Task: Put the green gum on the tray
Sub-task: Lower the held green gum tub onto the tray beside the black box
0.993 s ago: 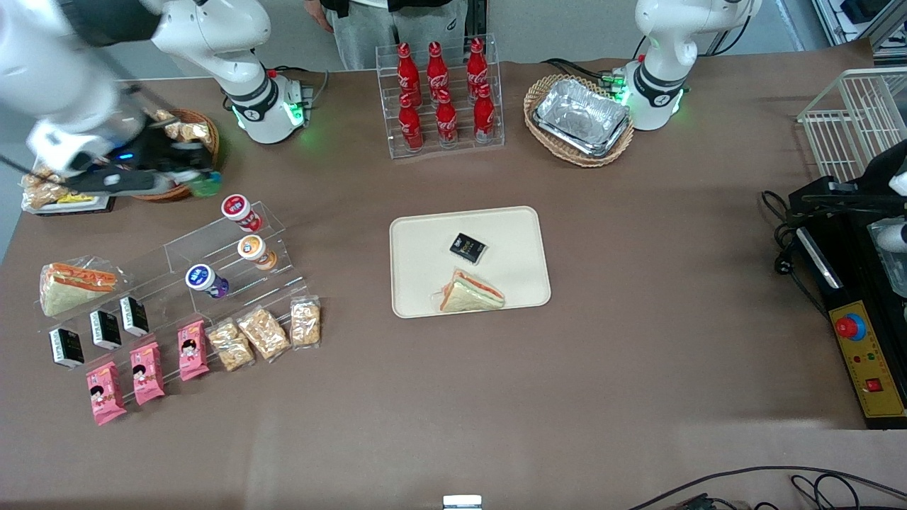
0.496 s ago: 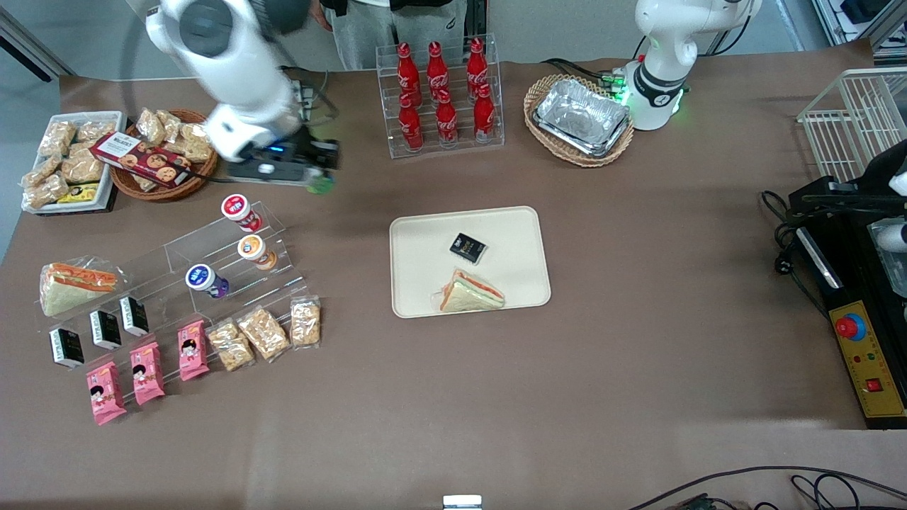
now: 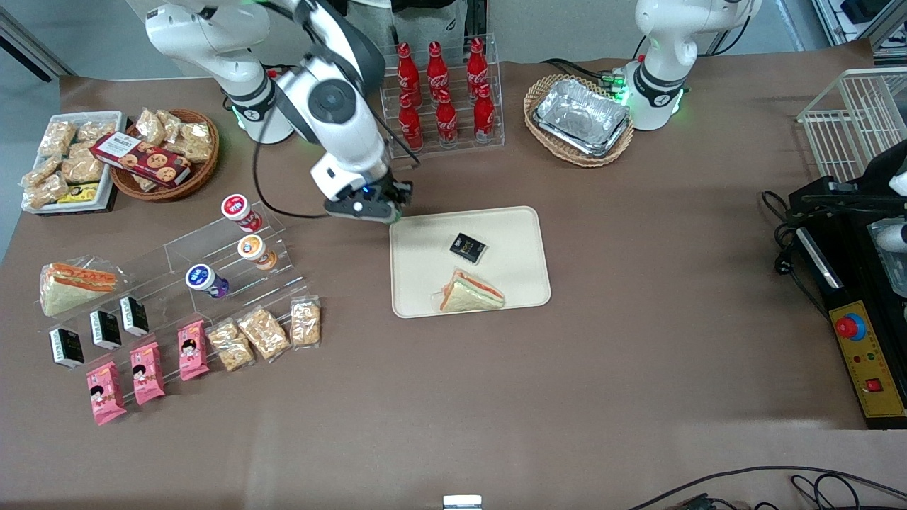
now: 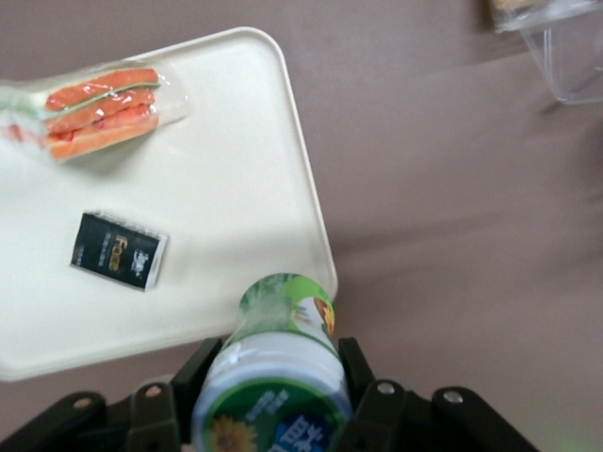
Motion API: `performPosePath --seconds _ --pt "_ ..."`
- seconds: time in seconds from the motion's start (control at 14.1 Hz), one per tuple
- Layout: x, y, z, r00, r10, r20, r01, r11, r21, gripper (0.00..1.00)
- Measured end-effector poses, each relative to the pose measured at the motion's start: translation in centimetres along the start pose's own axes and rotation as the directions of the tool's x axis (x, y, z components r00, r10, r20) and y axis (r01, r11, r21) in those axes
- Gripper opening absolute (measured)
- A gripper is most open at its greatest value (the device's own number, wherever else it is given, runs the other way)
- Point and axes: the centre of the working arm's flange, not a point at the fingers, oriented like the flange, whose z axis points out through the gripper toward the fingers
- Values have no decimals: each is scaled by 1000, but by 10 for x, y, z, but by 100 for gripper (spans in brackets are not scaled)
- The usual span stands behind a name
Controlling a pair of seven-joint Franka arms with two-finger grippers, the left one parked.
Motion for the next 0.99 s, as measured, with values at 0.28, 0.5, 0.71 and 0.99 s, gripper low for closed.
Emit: performPosePath --seconds 0.28,0.5,0.71,0.99 --pt "-4 -22 78 999 7 -46 -9 999 -42 57" --pt "-3 -27 118 999 35 -20 -35 999 -9 57" --pt "-2 -31 138 998 56 3 -56 998 27 57" --pt "-1 -32 141 997 76 9 -76 997 29 63"
